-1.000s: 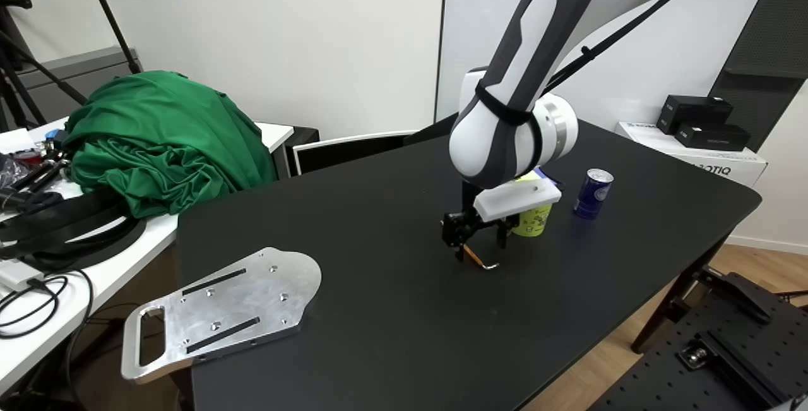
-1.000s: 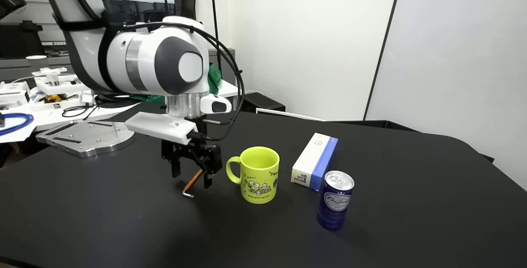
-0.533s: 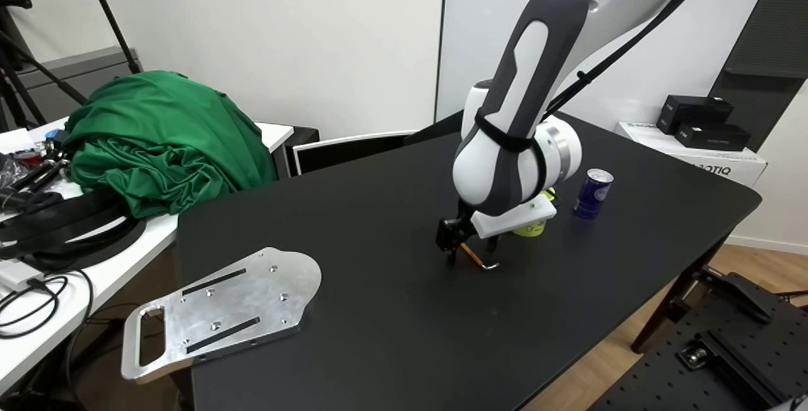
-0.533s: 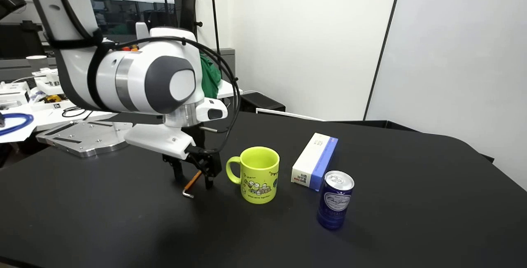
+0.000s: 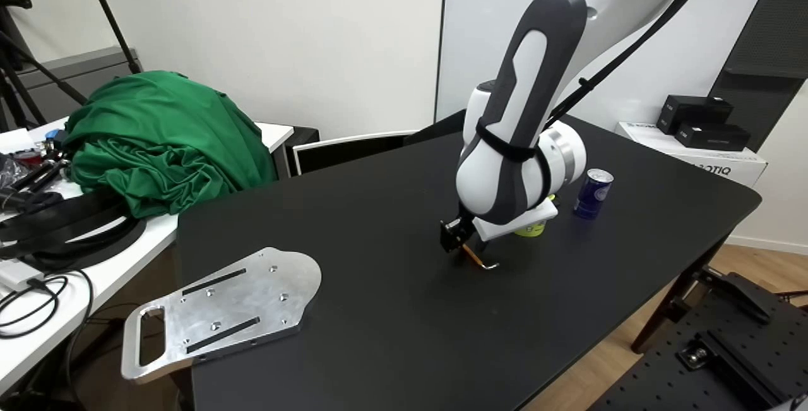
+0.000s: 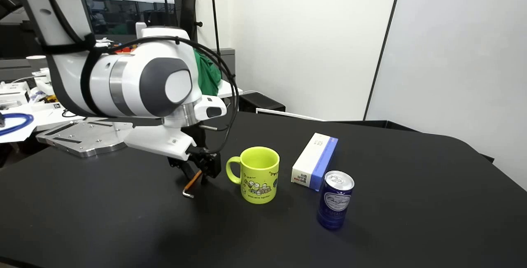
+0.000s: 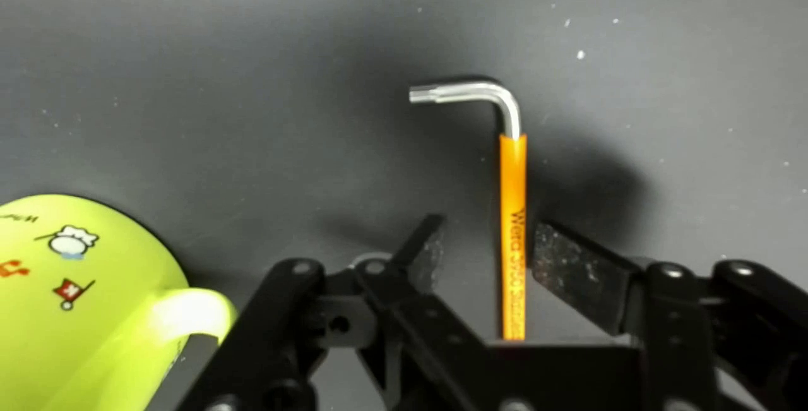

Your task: Put the orange object into the mug.

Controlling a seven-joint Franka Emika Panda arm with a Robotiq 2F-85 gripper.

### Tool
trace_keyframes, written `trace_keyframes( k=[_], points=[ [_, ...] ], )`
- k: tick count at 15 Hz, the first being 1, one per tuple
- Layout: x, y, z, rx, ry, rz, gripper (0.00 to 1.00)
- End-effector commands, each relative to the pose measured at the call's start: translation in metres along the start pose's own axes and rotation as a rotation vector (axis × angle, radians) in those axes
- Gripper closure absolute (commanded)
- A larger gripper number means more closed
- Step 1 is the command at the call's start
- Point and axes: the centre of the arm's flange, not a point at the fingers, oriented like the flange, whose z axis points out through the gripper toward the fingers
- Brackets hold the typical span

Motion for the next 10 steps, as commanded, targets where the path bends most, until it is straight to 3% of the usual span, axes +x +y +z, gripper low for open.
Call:
trace_keyframes(
  k=[1, 3, 10],
  points=[
    [-0.006, 0.005, 0.008, -0.012, -0.016, 0.025, 0.86],
    [-0.002, 0.011, 0.007, -0.014, -0.054, 0.061, 0.99],
    [0.019, 0.028, -0.015, -0.031, -0.089, 0.126, 0.96]
  ],
)
